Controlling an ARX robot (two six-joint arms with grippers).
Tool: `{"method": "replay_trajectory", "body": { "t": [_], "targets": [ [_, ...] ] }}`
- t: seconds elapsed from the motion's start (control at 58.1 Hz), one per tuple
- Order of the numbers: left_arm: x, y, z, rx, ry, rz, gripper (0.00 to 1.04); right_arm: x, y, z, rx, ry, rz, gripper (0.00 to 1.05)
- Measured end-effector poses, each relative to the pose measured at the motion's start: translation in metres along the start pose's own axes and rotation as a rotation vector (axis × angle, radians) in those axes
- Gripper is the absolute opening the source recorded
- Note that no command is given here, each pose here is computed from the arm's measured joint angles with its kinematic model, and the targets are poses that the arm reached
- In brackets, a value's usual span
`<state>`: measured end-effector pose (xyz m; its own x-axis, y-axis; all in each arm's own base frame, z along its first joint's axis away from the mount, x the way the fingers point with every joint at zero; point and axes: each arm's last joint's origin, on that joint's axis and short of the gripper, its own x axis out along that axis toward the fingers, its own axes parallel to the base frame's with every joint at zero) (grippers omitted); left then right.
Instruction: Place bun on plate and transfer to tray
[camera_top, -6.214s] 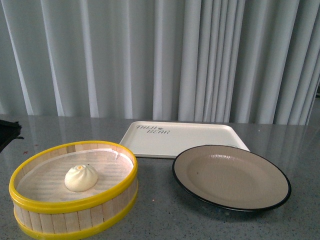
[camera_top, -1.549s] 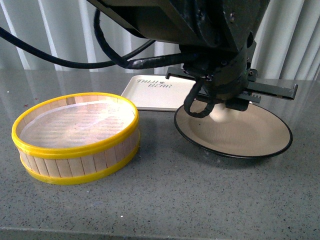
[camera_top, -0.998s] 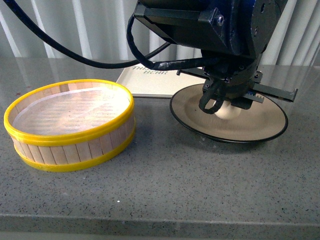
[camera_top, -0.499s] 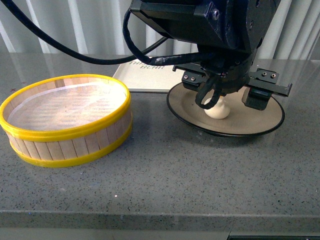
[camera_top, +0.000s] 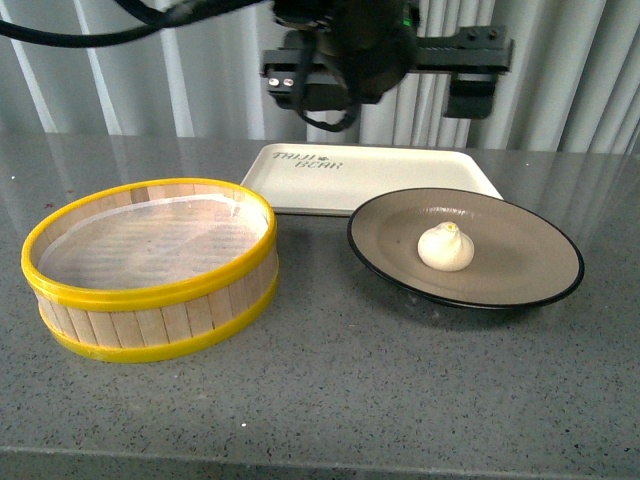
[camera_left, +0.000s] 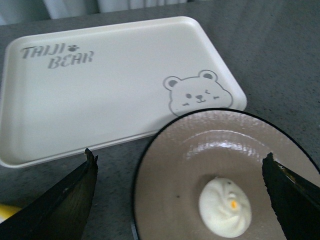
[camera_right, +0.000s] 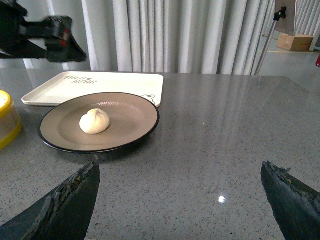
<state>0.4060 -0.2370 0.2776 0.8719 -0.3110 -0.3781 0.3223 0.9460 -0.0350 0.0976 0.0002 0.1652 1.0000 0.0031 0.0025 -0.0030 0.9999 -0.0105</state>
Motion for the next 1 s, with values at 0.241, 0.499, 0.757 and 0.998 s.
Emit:
{"method": "replay_trajectory", "body": {
  "t": [0.241, 0.499, 0.757, 0.998],
  "targets": [
    [-0.014, 0.03, -0.007, -0.003, 0.011, 0.104, 0.98, 0.0, 0.0, 0.0, 0.0, 0.0, 0.0, 0.96],
    [-0.071, 0.07, -0.05, -0.043, -0.405, 0.292, 0.59, 0.0, 0.0, 0.0, 0.0, 0.0, -0.003, 0.96],
    [-0.146, 0.12, -0.128, -0.037, -0.383, 0.326, 0.07, 0.0, 0.0, 0.0, 0.0, 0.0, 0.0, 0.96],
    [-0.193, 0.136, -0.167, -0.035, -0.379, 0.332, 0.04, 0.0, 0.0, 0.0, 0.0, 0.0, 0.0, 0.96]
  ]
}}
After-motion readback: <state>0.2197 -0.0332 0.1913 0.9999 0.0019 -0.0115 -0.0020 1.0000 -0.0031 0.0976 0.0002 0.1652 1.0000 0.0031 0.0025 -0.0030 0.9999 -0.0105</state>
